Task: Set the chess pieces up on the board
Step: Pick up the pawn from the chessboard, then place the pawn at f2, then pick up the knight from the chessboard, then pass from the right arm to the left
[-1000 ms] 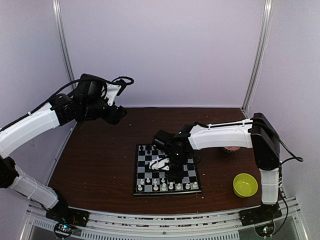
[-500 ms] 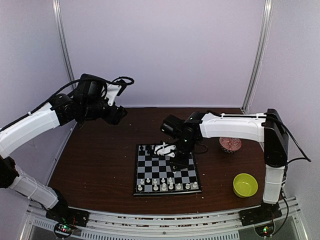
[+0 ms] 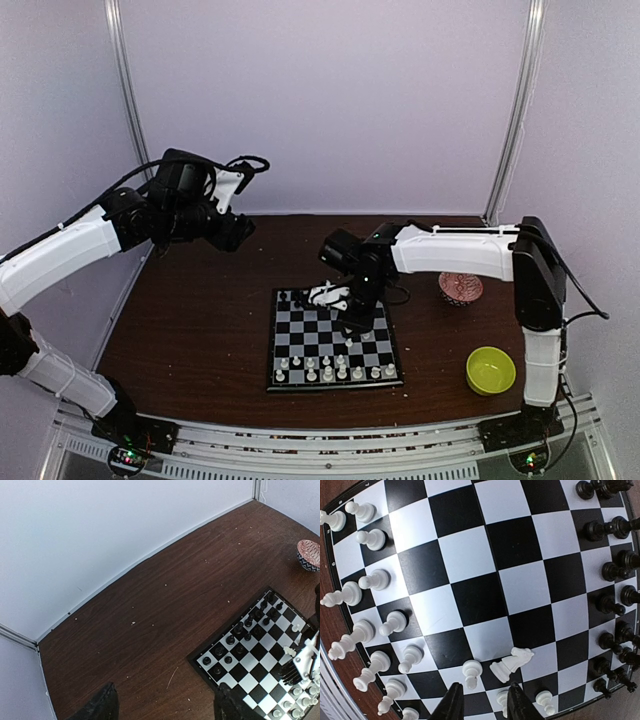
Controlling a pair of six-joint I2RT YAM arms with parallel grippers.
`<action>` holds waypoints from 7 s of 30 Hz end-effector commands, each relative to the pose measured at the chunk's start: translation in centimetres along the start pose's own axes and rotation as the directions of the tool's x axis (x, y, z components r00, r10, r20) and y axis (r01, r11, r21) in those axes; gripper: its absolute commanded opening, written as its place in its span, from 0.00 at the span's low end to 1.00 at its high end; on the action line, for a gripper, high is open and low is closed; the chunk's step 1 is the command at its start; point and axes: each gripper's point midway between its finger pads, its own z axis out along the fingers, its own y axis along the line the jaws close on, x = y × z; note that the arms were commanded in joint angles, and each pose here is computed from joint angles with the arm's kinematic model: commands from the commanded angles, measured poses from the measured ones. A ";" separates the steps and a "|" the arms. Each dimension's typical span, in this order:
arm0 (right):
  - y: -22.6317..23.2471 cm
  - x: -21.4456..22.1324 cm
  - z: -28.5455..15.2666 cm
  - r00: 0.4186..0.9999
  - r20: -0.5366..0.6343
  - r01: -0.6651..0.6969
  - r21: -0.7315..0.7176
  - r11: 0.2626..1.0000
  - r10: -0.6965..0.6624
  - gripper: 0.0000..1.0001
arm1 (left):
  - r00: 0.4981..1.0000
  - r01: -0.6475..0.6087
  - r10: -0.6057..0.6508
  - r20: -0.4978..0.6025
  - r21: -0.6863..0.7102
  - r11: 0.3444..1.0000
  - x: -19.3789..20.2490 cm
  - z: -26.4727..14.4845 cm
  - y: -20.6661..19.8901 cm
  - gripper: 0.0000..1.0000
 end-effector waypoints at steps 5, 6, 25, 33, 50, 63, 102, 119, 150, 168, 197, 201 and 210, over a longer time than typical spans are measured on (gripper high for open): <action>0.3 0.1 1.5 0.999 -0.042 -0.016 -0.034 0.999 0.015 0.28 | 0.999 -0.006 0.006 0.032 0.012 1.000 -1.0 0.0 -0.3 0.66; 0.4 0.2 1.6 0.999 -0.045 -0.016 -0.040 0.999 0.014 0.26 | 0.999 -0.006 0.005 0.033 0.012 1.000 -1.1 0.0 -0.3 0.66; 1.2 1.1 1.9 0.997 -0.071 -0.016 -0.072 0.997 0.011 0.21 | 1.000 -0.008 0.007 0.017 0.023 1.000 -0.7 0.6 -0.6 0.66; 1.3 1.4 2.1 0.997 -0.079 -0.016 -0.073 0.997 0.010 0.21 | 1.000 -0.008 0.008 0.016 0.025 1.000 -0.7 0.6 -0.6 0.66; 2.0 1.5 1.4 0.998 -0.068 0.009 -0.081 0.997 -0.015 0.09 | 1.000 -0.008 0.008 0.015 0.034 0.999 -0.7 0.6 -0.7 0.67; 4.8 1.9 0.3 0.996 -0.033 0.072 -0.132 0.989 -0.077 0.06 | 1.000 -0.005 0.005 0.011 0.047 0.999 -0.6 0.7 -1.0 0.67; 4.7 1.6 -2.2 0.996 -0.016 0.088 -0.120 0.989 -0.091 0.34 | 1.000 -0.003 0.003 0.002 0.058 0.998 -0.5 1.0 -1.3 0.67; -1.4 0.0 1.5 0.994 -0.087 -0.051 0.132 0.990 0.063 0.45 | 1.000 -0.008 0.009 -0.007 0.059 0.998 -0.3 1.3 -1.4 0.67; -2.6 2.8 5.0 0.964 -0.178 -0.187 0.081 0.979 0.199 0.32 | 1.000 -0.013 0.015 -0.026 0.061 0.998 0.1 1.7 -1.5 0.67; -2.4 2.6 3.0 0.971 -0.108 -0.210 0.046 0.977 0.213 0.13 | 0.998 0.005 0.000 -0.057 0.082 0.997 0.5 2.5 -2.0 0.67; 0.7 -0.1 -9.7 0.921 0.388 -0.028 -0.049 0.998 0.045 0.11 | 0.680 0.640 -0.671 -0.295 0.684 0.349 -0.8 4.2 -17.5 0.49; 0.8 0.1 -9.7 0.924 0.381 -0.026 -0.051 0.998 0.044 0.11 | 0.655 0.657 -0.669 -0.351 0.702 0.276 -0.5 4.9 -19.7 0.45; 0.7 0.3 -9.8 0.925 0.377 -0.028 -0.045 0.999 0.043 0.11 | 0.617 0.696 -0.656 -0.435 0.691 0.196 0.0 6.4 -22.5 0.37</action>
